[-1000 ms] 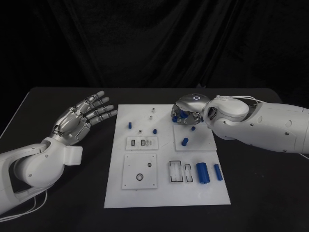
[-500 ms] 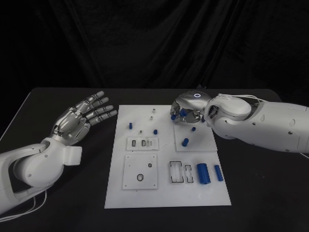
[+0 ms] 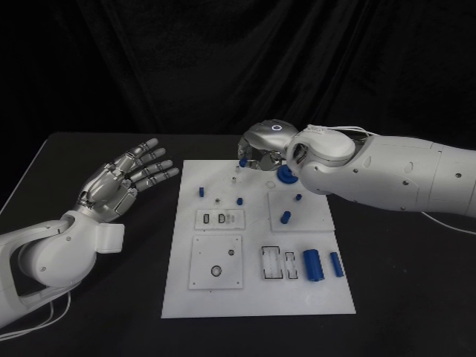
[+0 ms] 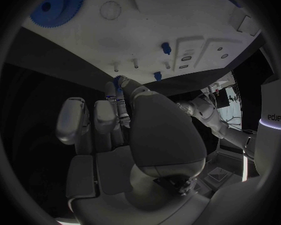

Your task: Assemble the parts on the task board

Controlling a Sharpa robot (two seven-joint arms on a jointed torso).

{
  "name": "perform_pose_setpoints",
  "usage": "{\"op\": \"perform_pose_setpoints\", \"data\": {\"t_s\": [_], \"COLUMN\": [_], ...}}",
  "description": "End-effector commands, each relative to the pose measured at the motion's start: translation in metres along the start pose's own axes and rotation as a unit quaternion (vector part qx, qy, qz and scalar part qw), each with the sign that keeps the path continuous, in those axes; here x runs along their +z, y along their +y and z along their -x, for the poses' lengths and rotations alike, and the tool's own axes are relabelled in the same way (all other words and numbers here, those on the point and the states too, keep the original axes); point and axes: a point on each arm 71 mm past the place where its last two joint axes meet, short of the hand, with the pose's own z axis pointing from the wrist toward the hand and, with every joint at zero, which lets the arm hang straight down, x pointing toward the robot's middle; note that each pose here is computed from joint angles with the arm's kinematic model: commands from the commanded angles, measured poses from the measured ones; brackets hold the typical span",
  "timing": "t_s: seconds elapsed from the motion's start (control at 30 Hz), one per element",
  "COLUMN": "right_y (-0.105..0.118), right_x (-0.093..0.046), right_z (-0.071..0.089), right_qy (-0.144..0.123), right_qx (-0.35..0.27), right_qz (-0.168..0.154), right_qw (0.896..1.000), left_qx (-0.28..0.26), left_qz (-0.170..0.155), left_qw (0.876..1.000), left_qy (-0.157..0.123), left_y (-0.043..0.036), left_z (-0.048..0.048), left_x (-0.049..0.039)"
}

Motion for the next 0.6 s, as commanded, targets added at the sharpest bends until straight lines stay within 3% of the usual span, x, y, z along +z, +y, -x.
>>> {"op": "perform_pose_setpoints", "data": {"t_s": [0.03,0.23,0.6], "right_y": [-0.002,0.000,-0.001], "right_x": [0.006,0.017,0.021], "right_z": [0.001,-0.003,-0.008], "right_qy": [-0.010,-0.010,0.004], "right_qx": [-0.001,-0.004,-0.005], "right_qz": [-0.003,-0.005,-0.013], "right_qw": [1.000,1.000,1.000], "left_qx": [-0.006,-0.008,-0.010], "left_qz": [-0.053,-0.052,-0.050], "left_qw": [0.999,0.999,0.999], "left_qy": [0.000,0.002,0.005], "left_y": [-0.0078,-0.0067,-0.0054], "left_z": [-0.0015,-0.0025,-0.0040], "left_x": [0.0002,0.0015,0.0027]}}
